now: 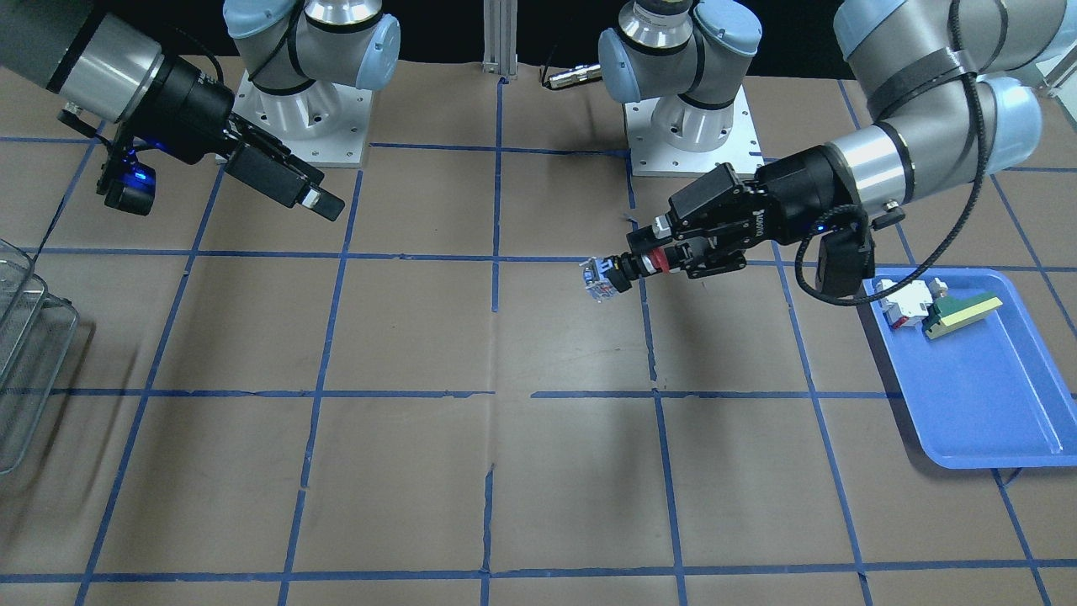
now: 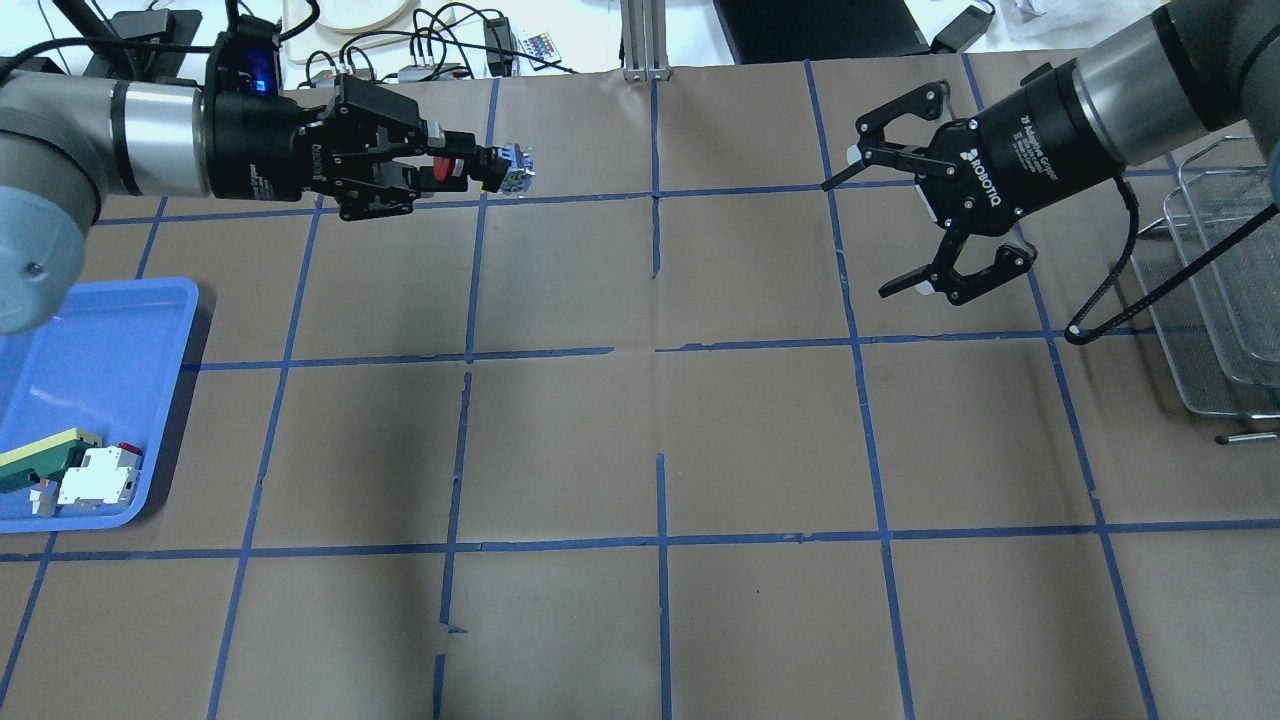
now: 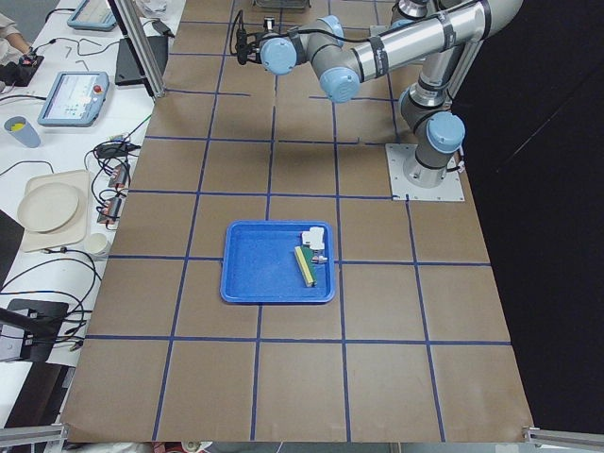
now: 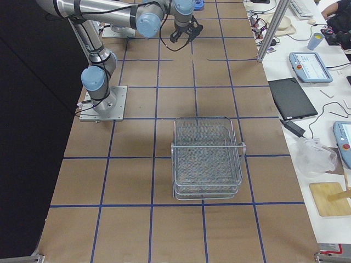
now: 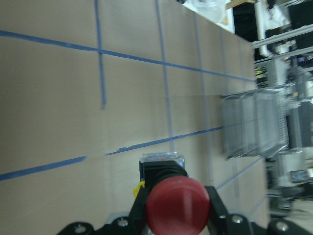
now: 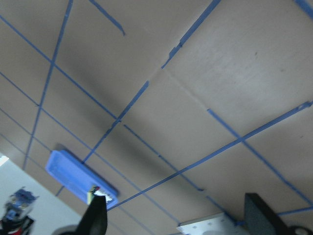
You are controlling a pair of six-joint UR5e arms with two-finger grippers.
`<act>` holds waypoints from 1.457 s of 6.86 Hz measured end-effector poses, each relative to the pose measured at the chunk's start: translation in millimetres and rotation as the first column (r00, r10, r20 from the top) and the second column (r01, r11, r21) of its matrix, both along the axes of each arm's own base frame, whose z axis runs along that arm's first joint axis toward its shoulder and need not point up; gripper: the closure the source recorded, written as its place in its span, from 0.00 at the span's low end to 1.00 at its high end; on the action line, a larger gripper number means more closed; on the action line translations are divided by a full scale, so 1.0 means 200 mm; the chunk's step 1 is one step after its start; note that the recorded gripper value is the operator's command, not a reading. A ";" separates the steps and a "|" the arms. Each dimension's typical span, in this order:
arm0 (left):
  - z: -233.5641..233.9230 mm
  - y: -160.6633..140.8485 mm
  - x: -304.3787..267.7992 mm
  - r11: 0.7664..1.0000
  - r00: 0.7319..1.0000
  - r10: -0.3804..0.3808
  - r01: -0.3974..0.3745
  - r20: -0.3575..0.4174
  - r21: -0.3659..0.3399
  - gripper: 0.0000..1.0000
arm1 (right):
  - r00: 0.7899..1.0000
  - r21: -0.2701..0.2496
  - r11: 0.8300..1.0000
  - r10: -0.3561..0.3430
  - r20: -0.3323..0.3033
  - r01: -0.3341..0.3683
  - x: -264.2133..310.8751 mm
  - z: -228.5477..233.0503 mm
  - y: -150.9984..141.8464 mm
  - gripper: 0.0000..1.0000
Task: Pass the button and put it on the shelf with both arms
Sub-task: 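Lift the button with the left gripper toward the table center while the right gripper approaches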
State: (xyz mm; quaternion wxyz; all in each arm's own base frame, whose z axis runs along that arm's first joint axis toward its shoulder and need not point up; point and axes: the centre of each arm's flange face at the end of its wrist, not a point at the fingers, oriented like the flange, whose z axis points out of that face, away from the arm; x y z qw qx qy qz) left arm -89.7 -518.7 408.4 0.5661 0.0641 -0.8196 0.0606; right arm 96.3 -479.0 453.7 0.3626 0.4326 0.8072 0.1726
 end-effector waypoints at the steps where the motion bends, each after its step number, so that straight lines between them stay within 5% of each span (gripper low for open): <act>1: -0.01 0.06 -0.12 1.000 0.998 -0.016 0.017 -0.058 0.013 0.93 | 0.986 0.102 0.990 -0.114 0.122 0.101 -0.01 -0.02 -0.06 0.00; 4: 0.07 0.19 -0.43 0.995 0.986 -0.103 0.103 -0.129 -0.009 0.93 | 0.904 0.362 0.914 -0.299 0.304 0.181 0.00 -0.15 -0.14 0.00; 7: 0.06 0.22 -0.52 0.992 0.974 -0.123 0.123 -0.190 -0.012 0.95 | 0.782 0.447 0.875 -0.406 0.472 0.184 0.02 -0.26 -0.16 0.00; 8: 0.05 0.23 -0.54 0.991 0.972 -0.131 0.131 -0.195 -0.012 0.96 | 0.755 0.454 0.872 -0.420 0.503 0.183 0.05 -0.27 -0.13 0.00; 10: 0.04 0.22 -0.56 0.989 0.971 -0.147 0.140 -0.190 -0.047 0.97 | 0.740 0.467 0.868 -0.423 0.523 0.167 0.11 -0.31 -0.05 0.00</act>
